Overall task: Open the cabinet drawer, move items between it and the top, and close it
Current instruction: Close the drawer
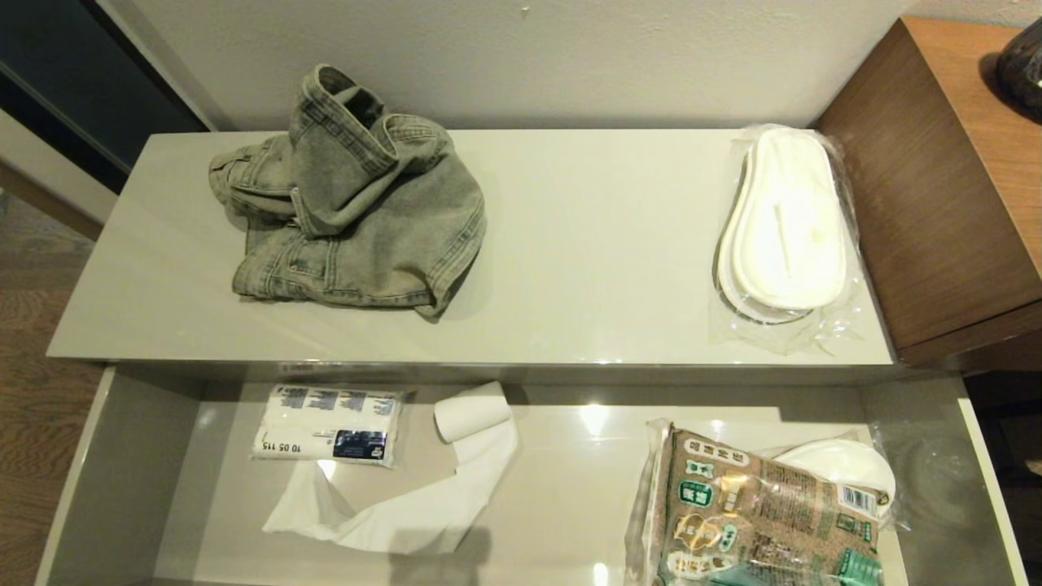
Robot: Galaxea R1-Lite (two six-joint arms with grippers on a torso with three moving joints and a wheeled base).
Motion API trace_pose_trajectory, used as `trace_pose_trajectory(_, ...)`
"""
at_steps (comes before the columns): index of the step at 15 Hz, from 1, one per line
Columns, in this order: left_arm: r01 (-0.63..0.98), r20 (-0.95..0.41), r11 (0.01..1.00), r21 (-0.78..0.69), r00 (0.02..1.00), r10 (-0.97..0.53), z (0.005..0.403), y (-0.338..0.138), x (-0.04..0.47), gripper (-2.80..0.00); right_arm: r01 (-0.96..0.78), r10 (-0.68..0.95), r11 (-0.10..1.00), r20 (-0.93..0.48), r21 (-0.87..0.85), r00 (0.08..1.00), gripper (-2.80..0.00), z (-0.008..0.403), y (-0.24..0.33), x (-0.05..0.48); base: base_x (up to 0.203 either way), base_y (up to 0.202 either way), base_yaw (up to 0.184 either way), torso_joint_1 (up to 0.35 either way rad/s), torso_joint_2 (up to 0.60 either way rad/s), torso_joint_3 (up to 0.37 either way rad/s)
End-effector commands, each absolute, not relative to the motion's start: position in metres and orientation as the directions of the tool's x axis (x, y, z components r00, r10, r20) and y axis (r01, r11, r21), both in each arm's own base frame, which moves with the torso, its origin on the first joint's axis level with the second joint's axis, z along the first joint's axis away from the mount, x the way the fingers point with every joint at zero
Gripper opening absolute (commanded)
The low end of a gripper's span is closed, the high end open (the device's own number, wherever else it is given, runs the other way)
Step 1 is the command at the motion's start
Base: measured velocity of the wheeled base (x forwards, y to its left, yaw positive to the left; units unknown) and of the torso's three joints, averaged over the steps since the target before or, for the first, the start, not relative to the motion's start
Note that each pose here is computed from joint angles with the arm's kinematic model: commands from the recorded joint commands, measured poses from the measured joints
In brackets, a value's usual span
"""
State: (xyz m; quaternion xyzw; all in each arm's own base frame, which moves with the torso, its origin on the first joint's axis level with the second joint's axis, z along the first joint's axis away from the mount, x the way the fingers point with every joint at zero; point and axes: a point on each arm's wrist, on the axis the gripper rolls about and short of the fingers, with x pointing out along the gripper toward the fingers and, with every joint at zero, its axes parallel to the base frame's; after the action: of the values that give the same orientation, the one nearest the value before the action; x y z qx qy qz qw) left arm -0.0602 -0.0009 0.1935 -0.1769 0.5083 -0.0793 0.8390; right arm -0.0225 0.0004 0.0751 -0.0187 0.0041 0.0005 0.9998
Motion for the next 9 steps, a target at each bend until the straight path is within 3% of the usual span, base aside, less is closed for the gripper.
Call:
trace_pose_trajectory(1,-0.038,-0.833,0.926,-0.375,0.452,-0.319,0.1891,-0.001,-0.0615,-2.8,0.001,-0.002,0.999,-0.009,-0.037,1.0,-2.8,0.0747,0.0003,-0.0225,0.0,0.0,0.0,0.0,0.0,0.0)
trace_pose_trajectory(5,0.033,-0.712,0.918,-0.394,0.621,-0.328,0.1877,-0.0048,-0.0585,-2.8,0.001,-0.002,0.999,-0.009,-0.043,1.0,-2.8,0.0747,0.0003,-0.0225,0.0,0.0,0.0,0.0,0.0,0.0)
trace_pose_trajectory(9,0.082,-0.621,0.902,-0.424,0.698,-0.356,0.1818,-0.0083,-0.0631,-2.8,-0.006,0.006,0.999,-0.008,-0.047,1.0,-2.8,0.0748,0.0005,-0.0225,0.0,0.0,0.0,0.0,0.0,0.0)
